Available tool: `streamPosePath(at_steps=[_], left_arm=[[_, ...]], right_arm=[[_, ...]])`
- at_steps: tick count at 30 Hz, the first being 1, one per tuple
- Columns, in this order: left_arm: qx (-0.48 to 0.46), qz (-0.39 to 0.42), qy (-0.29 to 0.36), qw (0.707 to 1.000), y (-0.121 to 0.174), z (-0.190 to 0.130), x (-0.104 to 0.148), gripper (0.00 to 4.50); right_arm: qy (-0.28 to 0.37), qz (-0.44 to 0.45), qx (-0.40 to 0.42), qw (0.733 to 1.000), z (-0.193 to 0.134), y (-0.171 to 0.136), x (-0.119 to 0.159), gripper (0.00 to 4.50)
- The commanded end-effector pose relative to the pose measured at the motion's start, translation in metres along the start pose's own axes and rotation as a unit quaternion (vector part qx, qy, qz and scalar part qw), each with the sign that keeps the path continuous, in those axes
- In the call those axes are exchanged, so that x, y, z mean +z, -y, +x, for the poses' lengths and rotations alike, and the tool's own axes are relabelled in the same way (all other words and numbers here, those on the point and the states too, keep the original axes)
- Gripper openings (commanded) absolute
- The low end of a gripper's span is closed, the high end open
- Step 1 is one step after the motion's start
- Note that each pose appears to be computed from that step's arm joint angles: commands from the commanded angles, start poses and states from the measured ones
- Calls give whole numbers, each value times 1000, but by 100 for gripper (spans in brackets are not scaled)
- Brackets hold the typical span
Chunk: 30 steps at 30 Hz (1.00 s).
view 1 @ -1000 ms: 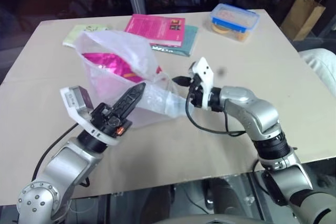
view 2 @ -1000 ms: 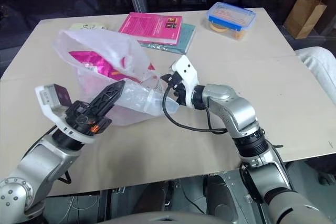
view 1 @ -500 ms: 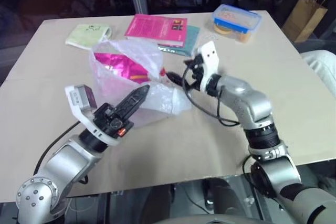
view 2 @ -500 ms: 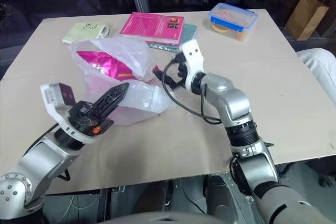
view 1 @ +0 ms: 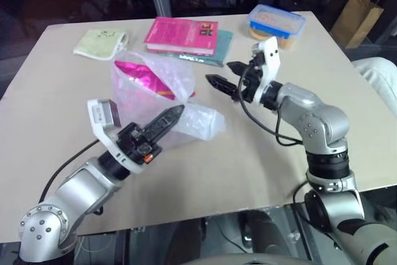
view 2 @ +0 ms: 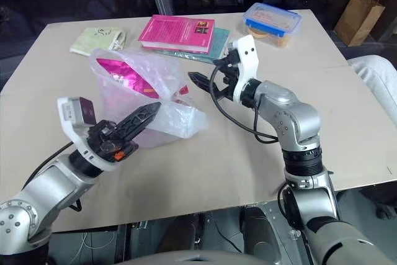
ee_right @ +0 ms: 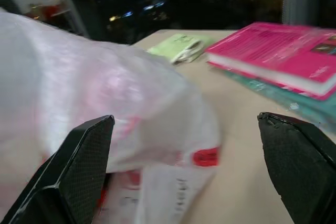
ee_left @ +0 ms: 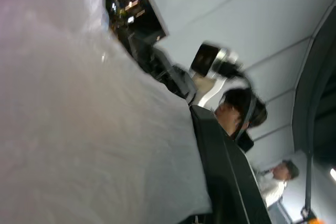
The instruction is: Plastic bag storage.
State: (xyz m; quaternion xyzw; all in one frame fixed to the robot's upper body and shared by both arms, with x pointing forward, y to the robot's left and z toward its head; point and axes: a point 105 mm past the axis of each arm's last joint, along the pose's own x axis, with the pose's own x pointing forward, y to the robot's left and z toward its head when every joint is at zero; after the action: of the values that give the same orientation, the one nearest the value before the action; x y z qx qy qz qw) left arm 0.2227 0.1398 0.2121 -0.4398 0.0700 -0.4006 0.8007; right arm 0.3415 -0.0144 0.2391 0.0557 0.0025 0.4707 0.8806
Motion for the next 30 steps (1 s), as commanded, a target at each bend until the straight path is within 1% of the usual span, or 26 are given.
streamPosePath(at_steps=[1,4,6,8,14,19,23,27,29,30], left_arm=[[-5,13,-18,1000,3,-6,0,0],[-4,20,-40,999,3,-10,-4,0],[1,24,-53,998,1,-16,-5,0],[1,27,-57,998,2,-19,-4,0],[2,31,-64,997,3,-23,-6,0],[2,31,-70,997,4,-24,-7,0],[-2,30,-80,996,4,-24,-9,0],[-3,30,-80,996,4,-24,-10,0],[-1,28,-82,996,4,-25,-11,0],[0,27,-82,996,4,-25,-12,0]], right_arm=[[-10,-8,6,1000,7,-15,15,448],[-35,-7,13,999,15,-23,14,448],[-73,-18,28,997,25,-33,2,448],[-91,-8,42,995,30,-41,-4,448],[-101,97,102,985,26,-62,-9,448],[-128,139,112,976,24,-63,-21,448],[-139,176,123,967,31,-66,-30,448],[-133,184,124,966,41,-68,-29,448],[-125,179,119,969,44,-66,-27,397],[-120,175,118,970,45,-66,-25,357]])
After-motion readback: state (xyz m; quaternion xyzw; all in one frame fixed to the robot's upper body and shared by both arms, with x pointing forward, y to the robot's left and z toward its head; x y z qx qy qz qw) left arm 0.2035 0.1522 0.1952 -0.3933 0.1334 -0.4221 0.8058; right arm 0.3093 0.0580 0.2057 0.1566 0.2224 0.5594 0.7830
